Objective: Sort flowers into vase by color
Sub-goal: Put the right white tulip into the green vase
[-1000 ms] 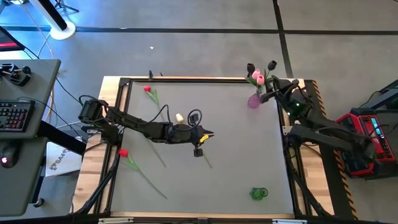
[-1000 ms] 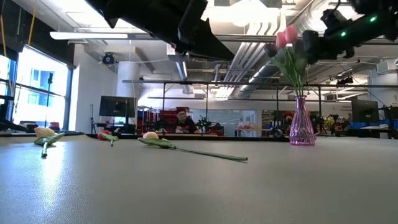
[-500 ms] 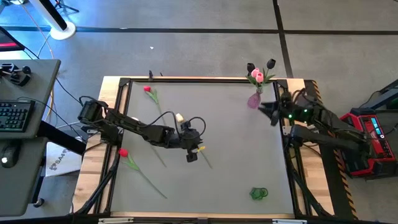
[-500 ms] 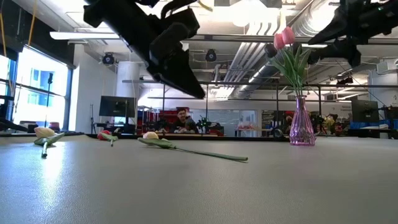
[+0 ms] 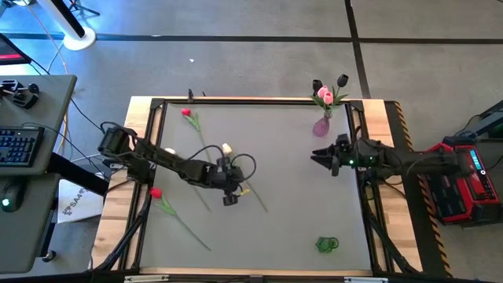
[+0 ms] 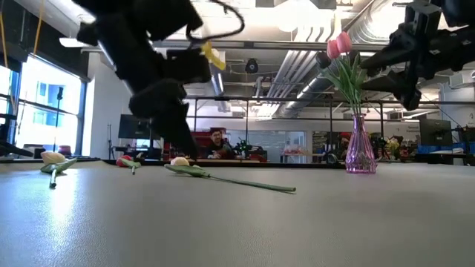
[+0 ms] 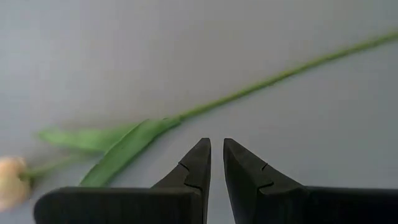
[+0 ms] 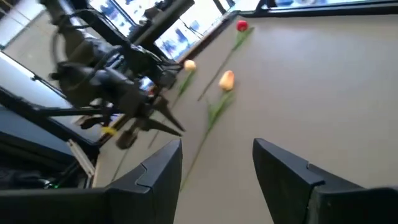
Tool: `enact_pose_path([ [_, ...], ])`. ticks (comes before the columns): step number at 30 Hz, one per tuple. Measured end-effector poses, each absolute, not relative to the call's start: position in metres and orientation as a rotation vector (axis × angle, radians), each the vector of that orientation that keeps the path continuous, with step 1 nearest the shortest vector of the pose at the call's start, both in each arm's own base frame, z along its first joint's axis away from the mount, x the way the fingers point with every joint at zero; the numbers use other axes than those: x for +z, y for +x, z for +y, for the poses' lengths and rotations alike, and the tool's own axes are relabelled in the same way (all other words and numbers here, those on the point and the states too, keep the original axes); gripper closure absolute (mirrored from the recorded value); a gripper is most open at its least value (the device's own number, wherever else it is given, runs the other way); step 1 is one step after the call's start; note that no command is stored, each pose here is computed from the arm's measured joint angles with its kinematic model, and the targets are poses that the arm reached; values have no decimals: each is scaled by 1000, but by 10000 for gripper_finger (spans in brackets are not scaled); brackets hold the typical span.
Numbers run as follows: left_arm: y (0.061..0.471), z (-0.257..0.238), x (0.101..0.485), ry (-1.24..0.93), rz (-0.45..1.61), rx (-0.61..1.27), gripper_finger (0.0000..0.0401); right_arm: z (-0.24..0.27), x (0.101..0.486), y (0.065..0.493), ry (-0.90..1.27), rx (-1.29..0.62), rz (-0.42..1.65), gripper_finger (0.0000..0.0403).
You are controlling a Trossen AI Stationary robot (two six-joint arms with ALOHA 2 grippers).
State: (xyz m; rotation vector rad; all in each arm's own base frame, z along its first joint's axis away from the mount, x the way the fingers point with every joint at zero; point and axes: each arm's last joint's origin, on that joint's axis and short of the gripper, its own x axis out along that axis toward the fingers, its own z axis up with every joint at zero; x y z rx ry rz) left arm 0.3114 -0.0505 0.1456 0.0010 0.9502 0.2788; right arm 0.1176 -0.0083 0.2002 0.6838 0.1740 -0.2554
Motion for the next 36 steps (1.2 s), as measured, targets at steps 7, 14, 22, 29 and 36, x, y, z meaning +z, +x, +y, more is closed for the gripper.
enact_pose_path([
  [7, 312, -38, 143, -280, 902, 397, 370, 4, 199, 129, 654, -218, 170, 217],
  [14, 321, -41, 154, 44, 918, 208, 370, 10, 195, 134, 581, -183, 215, 217],
  [22, 324, -17, 150, 313, 1001, -4, 370, 16, 190, 136, 565, -154, 272, 217],
  [29, 321, -1, 146, 478, 1063, -104, 344, 18, 187, 138, 558, -153, 296, 217],
  [36, 321, 9, 147, 573, 1068, -103, 259, 18, 185, 140, 553, -157, 308, 217],
])
